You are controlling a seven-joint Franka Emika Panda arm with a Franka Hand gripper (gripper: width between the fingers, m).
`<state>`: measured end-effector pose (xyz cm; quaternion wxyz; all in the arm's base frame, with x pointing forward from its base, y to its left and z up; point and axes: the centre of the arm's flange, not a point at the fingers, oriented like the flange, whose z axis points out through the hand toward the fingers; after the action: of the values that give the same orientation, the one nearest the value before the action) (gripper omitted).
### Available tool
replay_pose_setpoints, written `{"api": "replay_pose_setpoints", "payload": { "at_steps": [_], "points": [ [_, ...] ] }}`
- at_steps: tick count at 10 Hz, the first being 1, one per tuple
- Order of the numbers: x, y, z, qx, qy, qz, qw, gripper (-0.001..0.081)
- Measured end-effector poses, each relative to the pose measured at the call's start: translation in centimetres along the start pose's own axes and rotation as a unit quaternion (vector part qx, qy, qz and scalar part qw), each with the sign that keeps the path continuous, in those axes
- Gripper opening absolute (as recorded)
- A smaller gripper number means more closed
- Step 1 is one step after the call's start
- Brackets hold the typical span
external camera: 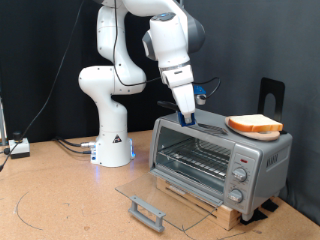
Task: Make a piece of toast with the oven
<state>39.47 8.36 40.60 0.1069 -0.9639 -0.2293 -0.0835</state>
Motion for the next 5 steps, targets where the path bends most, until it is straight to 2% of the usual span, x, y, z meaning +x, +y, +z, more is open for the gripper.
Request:
{"api": "replay_pose_setpoints", "payload": {
  "at_steps": [5],
  "points": [
    [1.21,-1.05,-0.49,-0.002,0.012,-0.007,0.9999,0.041]
  ]
}}
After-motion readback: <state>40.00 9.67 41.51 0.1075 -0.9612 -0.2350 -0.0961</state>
